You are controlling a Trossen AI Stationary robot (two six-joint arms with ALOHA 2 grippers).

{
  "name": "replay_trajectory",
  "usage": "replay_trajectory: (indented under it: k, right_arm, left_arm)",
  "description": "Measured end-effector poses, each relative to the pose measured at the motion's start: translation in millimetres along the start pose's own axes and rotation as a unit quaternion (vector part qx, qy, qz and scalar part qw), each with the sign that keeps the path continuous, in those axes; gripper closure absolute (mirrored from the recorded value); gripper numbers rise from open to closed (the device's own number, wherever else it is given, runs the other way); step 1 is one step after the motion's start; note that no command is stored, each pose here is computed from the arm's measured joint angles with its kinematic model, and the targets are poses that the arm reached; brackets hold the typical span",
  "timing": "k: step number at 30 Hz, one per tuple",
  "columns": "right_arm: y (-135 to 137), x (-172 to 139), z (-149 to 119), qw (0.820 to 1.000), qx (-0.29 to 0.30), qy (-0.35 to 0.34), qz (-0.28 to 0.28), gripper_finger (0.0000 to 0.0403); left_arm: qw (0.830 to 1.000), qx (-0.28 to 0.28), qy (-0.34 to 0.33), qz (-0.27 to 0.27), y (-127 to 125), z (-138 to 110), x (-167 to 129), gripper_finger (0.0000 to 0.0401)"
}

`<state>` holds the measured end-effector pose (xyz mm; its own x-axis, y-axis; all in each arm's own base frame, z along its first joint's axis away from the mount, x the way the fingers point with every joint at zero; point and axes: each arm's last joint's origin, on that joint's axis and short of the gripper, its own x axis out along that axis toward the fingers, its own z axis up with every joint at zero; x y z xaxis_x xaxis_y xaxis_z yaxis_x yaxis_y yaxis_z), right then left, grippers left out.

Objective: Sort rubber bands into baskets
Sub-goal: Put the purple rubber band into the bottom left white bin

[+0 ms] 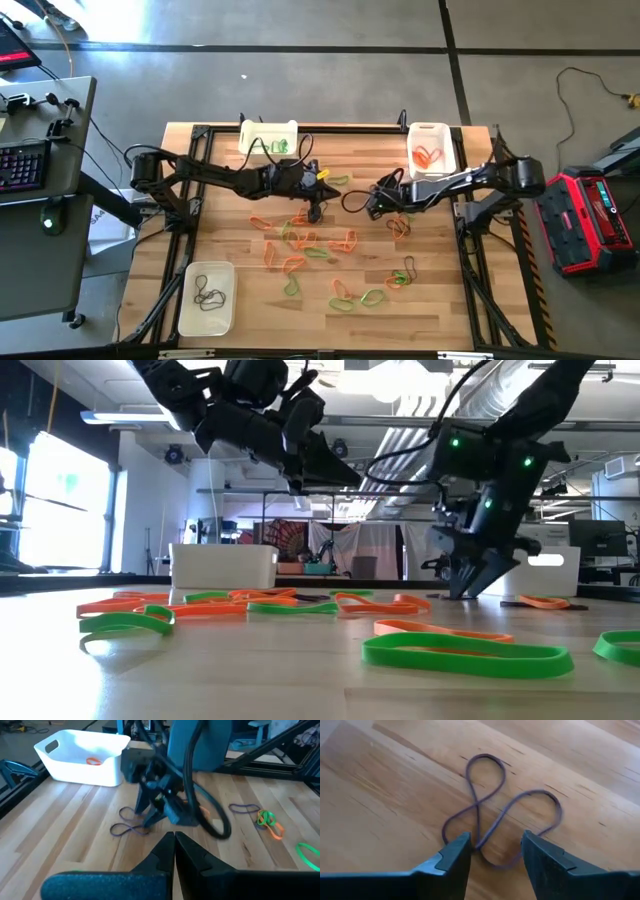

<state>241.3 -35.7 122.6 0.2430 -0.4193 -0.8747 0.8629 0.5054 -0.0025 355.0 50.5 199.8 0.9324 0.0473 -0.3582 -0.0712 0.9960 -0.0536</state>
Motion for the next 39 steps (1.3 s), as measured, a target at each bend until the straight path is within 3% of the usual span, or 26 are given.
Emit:
replay_trajectory:
  k: [5, 12, 20, 27, 33, 39]
  right_arm:
    - [4.2, 6.5, -0.2, 1.000, -0.018, -0.006, 0.003, 0.0263]
    - [7.2, 2.9, 3.2, 0.998, -0.045, -0.013, 0.030, 0.0391]
    - [33.3, -25.2, 20.5, 0.987, -0.093, -0.074, 0.112, 0.0400]
    - [67.6, -58.4, 36.3, 0.960, -0.138, -0.151, 0.192, 0.0402]
    - [87.8, -82.3, 38.4, 0.937, -0.181, -0.191, 0.231, 0.0402]
    - [98.9, -96.9, 35.1, 0.922, -0.210, -0.207, 0.251, 0.0402]
  left_arm:
    - [1.000, 0.002, 0.000, -0.005, -5.1, -0.2, 0.4, 0.0396]
    - [0.999, -0.016, -0.050, -0.015, -11.4, -23.8, -8.1, 0.0400]
    - [0.998, -0.031, -0.047, -0.016, -11.3, -56.0, -20.7, 0.0400]
    - [0.998, -0.042, -0.043, -0.017, -15.3, -56.1, -20.1, 0.0392]
    - [0.997, -0.035, -0.051, -0.034, -29.9, -50.4, -17.9, 0.0332]
    - [0.997, -0.032, -0.060, 0.034, -38.3, -49.7, -17.7, 0.0260]
